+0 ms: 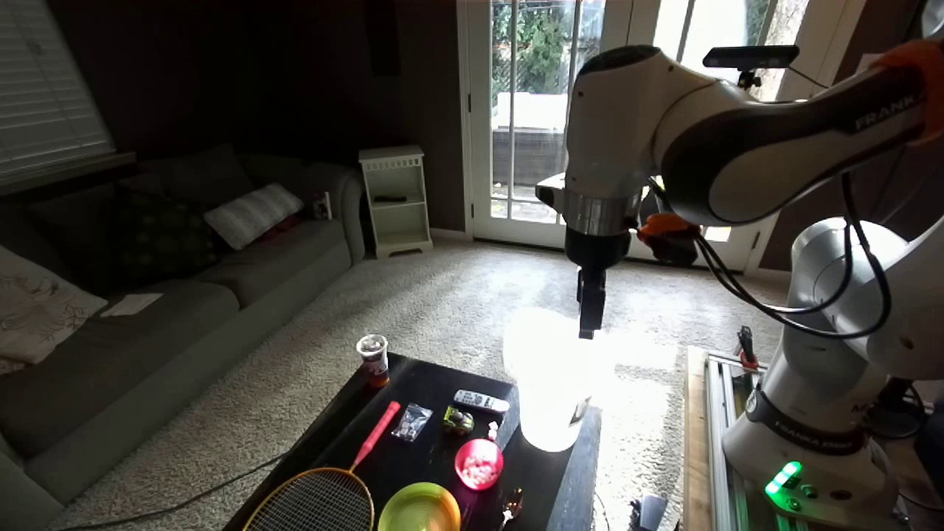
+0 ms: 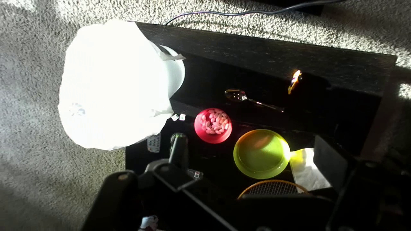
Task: Flip the orange object over
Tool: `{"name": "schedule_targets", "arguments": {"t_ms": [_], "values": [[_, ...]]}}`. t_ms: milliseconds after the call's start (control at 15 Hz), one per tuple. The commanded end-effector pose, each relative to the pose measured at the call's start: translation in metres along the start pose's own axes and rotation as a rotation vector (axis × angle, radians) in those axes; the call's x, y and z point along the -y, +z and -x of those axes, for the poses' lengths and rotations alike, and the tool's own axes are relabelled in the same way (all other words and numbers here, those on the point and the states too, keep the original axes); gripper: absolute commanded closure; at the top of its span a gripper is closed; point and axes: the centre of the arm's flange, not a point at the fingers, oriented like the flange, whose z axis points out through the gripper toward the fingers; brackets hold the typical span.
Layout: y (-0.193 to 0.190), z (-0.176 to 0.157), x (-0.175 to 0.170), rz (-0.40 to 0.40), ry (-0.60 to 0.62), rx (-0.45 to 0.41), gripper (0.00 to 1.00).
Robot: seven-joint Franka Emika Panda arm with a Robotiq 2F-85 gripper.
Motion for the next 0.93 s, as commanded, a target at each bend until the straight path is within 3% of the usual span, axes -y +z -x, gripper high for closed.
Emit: {"name": "schedule_targets", "arguments": {"t_ms": [0, 133, 333, 800, 867], "values": [[0.027, -0.004, 0.071, -0.020, 0.072, -0.018, 0.00], [0.039, -0.016, 0.097, -0.076, 0.160, -0.020, 0.00], [0.071, -0.033, 0.121, -0.103, 0.300, 0.053, 0.00], [0.155, -0.061, 0.163, -0.085, 0.585, 0.173, 0.00], [0.133, -0.034, 0.139, -0.082, 0.529, 0.147, 0.00]]}}
